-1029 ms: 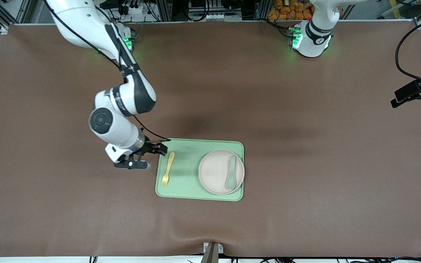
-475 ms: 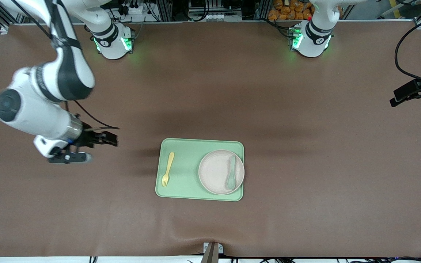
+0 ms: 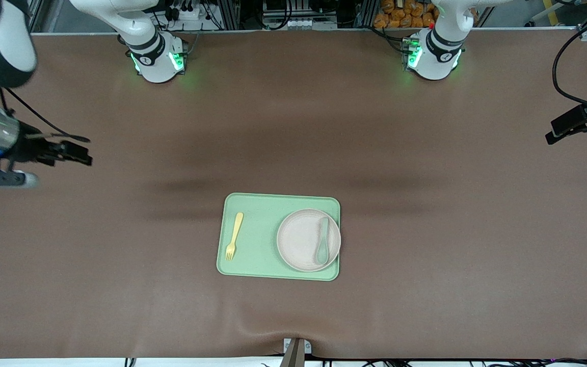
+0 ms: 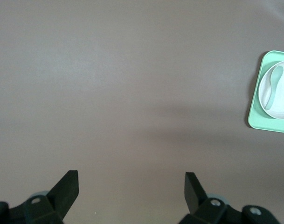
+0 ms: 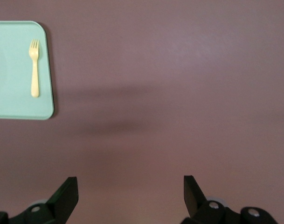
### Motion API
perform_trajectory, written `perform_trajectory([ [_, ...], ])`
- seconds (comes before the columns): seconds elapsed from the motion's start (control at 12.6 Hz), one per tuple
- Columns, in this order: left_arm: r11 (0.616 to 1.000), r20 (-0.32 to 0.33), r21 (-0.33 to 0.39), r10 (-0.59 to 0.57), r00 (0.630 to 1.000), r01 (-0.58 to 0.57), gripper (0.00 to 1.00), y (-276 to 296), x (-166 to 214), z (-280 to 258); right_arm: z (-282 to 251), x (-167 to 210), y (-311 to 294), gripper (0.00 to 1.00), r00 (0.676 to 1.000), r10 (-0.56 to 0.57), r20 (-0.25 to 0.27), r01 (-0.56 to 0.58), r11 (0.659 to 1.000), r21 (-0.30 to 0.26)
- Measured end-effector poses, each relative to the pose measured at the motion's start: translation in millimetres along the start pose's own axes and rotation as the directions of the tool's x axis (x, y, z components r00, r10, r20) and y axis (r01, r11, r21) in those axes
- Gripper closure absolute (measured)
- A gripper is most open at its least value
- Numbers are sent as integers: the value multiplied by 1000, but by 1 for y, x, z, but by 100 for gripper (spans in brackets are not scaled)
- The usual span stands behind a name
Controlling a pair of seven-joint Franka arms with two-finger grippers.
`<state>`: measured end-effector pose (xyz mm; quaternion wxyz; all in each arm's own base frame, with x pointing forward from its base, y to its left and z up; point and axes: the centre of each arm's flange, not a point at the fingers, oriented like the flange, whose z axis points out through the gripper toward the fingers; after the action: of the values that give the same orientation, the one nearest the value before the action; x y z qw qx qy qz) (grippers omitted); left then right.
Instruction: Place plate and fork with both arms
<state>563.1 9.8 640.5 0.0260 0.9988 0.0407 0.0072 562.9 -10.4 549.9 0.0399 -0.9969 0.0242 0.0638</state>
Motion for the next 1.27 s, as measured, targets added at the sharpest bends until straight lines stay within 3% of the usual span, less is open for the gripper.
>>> perform_trajectory([
  [0.4,1000,4,0,2,1000,-2,0,1,1,4,-73,-34,12,0,1000,13,3,-13,999,-48],
  [0.79,1000,6,0,19,1000,-19,0,2,1,5,-82,-37,16,0,1000,-25,6,26,995,-97],
  [1.27,1000,6,0,24,1000,-24,0,4,1,5,-83,-37,17,0,999,-34,5,34,994,-100],
])
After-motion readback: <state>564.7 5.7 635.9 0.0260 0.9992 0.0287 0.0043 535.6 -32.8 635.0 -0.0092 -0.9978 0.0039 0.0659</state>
